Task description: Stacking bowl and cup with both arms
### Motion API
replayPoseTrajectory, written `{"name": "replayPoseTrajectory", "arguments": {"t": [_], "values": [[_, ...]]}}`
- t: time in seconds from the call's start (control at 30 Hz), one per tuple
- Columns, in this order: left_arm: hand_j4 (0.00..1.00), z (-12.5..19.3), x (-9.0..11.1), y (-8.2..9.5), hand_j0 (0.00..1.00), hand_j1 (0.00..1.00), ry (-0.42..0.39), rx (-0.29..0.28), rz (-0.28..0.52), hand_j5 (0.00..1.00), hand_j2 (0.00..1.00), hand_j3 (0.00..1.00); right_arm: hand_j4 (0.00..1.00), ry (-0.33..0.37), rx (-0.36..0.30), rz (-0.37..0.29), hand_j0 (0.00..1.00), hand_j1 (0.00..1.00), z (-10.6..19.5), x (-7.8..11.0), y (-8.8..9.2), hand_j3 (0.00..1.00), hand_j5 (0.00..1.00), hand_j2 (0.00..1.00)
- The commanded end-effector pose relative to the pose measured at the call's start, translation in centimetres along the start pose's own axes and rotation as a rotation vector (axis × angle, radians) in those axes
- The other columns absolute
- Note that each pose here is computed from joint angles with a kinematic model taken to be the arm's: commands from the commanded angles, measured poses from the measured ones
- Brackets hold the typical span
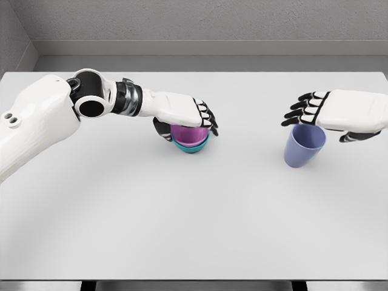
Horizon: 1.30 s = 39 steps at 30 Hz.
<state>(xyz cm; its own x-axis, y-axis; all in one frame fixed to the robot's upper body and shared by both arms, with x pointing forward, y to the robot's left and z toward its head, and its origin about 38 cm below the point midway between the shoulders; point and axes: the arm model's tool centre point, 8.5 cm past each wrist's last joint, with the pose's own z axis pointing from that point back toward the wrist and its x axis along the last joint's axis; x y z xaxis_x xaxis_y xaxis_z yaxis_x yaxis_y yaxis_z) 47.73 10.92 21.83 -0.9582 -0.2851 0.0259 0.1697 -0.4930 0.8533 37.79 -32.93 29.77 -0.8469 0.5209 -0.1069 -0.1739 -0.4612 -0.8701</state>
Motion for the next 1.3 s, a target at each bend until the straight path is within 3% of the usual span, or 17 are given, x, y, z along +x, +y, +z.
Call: {"name": "replayPoseTrajectory", "arguments": {"t": [0.0, 0.2, 0.23, 0.33, 0.43, 0.47, 0.67, 1.27], "values": [[1.0, 0.0, 0.0, 0.0, 1.0, 1.0, 0.0, 0.004, 0.006, 1.0, 1.0, 1.0, 1.0, 0.002, -0.006, -0.008, 1.0, 1.0, -0.1, -0.1, 0.0, 1.0, 1.0, 1.0], [1.0, 0.6, -0.2, 0.2, 1.0, 1.0, 0.007, 0.014, 0.007, 1.0, 1.0, 1.0, 1.0, 0.0, 0.003, -0.011, 1.0, 1.0, -0.2, -0.1, 0.3, 1.0, 1.0, 1.0], [1.0, 1.2, -0.5, 0.9, 1.0, 1.0, 0.012, 0.026, 0.005, 1.0, 1.0, 1.0, 1.0, 0.0, 0.003, -0.011, 1.0, 1.0, -0.2, -0.1, 0.3, 1.0, 1.0, 1.0], [1.0, 7.0, -2.0, 1.4, 1.0, 1.0, 0.063, 0.064, 0.034, 1.0, 1.0, 1.0, 1.0, -0.003, 0.005, -0.009, 1.0, 1.0, -0.3, 0.0, 0.4, 1.0, 1.0, 1.0], [1.0, 17.9, -4.6, -1.2, 1.0, 1.0, 0.236, 0.093, 0.135, 1.0, 1.0, 1.0, 1.0, -0.008, 0.01, -0.013, 1.0, 1.0, -0.5, 0.1, 0.7, 1.0, 1.0, 1.0], [1.0, 19.1, -4.8, -2.1, 1.0, 1.0, 0.261, 0.083, 0.149, 1.0, 1.0, 1.0, 1.0, -0.011, 0.015, -0.015, 1.0, 1.0, -0.6, 0.2, 0.8, 1.0, 1.0, 1.0], [1.0, 18.0, -4.4, -4.7, 1.0, 1.0, 0.244, 0.06, 0.197, 1.0, 1.0, 1.0, 1.0, -0.024, 0.031, -0.015, 1.0, 1.0, -1.4, 0.5, 1.4, 1.0, 1.0, 1.0], [1.0, 17.0, -4.1, -5.4, 1.0, 1.0, 0.226, 0.047, 0.209, 1.0, 1.0, 1.0, 1.0, -0.023, 0.059, -0.014, 1.0, 1.0, -2.6, 0.6, 2.8, 1.0, 1.0, 1.0]]}}
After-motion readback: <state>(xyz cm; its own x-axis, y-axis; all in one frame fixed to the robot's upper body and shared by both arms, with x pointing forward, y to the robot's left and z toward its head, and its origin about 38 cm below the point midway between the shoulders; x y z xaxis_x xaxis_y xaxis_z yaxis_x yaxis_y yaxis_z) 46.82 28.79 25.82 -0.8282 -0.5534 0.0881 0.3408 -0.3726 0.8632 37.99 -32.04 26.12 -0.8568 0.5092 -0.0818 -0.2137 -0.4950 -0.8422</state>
